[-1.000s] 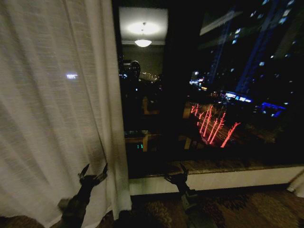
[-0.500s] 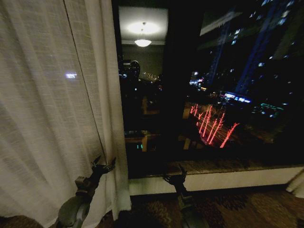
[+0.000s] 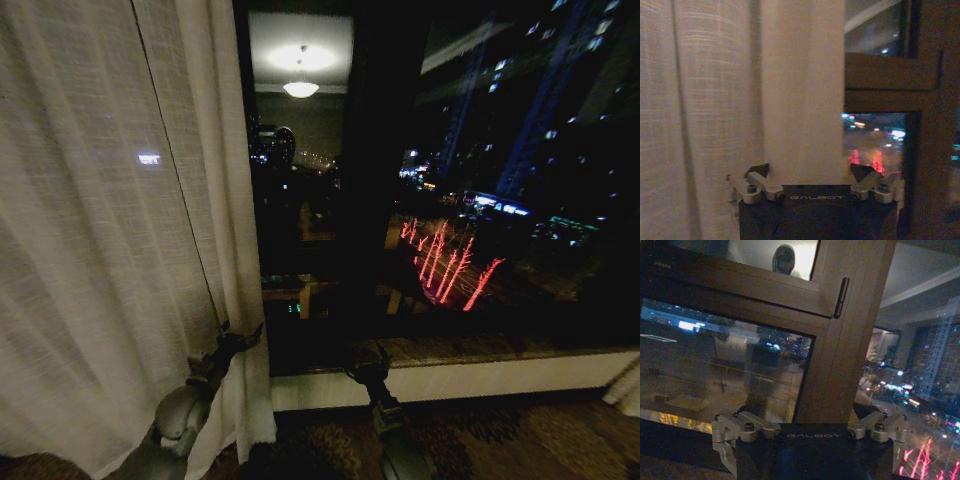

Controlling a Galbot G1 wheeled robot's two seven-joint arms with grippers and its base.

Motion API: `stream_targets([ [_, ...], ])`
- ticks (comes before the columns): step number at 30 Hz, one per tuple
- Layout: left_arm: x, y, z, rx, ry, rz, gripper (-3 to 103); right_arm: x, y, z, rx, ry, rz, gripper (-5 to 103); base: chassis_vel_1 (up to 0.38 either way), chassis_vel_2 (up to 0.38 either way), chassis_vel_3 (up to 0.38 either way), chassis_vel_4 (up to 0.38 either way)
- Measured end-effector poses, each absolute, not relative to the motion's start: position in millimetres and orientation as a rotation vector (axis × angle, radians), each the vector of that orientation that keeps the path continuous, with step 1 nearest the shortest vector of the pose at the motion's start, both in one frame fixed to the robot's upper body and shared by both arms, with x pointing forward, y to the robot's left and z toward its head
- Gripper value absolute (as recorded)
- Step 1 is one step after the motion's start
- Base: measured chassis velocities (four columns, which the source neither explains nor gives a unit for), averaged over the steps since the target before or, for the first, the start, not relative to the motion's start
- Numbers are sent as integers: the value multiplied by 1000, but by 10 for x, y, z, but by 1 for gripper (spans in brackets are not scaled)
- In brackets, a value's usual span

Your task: Open the curtains by pulling them apart, changing their state from closed to fully open.

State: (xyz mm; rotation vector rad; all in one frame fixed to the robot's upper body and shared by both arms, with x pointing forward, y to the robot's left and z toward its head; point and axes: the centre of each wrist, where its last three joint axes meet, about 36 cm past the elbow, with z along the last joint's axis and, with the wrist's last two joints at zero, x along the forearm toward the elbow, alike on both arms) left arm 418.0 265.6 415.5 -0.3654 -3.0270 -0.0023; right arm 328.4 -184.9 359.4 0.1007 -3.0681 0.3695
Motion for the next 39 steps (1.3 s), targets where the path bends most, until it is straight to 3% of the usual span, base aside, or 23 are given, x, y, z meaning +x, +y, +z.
stream_targets([
  [3, 4216, 2605, 4134, -310, -3039, -28, 86, 3285, -1861, 3582, 94, -3065, 370, 100, 0, 0, 0, 0],
  [6, 4247, 2483, 4128, -184, -3049, -46, 70, 3290, -1859, 3560, 89, -3062, 367, 100, 0, 0, 0, 0],
  [8, 4243, 2456, 4136, -158, -3049, -43, 70, 3296, -1856, 3558, 88, -3062, 365, 100, 0, 0, 0, 0],
  [12, 4235, 2427, 4156, -108, -3050, -42, 48, 3305, -1845, 3560, 87, -3064, 360, 100, 0, 0, 0, 0],
  [14, 4237, 2431, 4158, -108, -3050, -41, 48, 3302, -1843, 3561, 87, -3065, 359, 100, 0, 0, 0, 0],
  [16, 4239, 2441, 4167, -103, -3046, -35, 32, 3293, -1840, 3572, 89, -3067, 358, 100, 0, 0, 0, 0],
  [18, 4238, 2442, 4171, -103, -3045, -33, 32, 3291, -1841, 3576, 89, -3067, 358, 100, 0, 0, 0, 0],
  [21, 4221, 2442, 4188, -103, -3043, -21, 15, 3294, -1840, 3608, 92, -3076, 350, 100, 0, 0, 0, 0],
  [23, 4219, 2441, 4187, -103, -3042, -21, 15, 3296, -1837, 3613, 93, -3078, 346, 100, 0, 0, 0, 0],
  [26, 4206, 2423, 4176, -107, -3039, -11, 2, 3301, -1819, 3631, 97, -3084, 324, 100, 0, 0, 0, 0],
  [39, 4176, 2539, 4229, -91, -3047, -27, 0, 3266, -1777, 3624, 131, -3073, 412, 100, 0, 0, 0, 0],
])
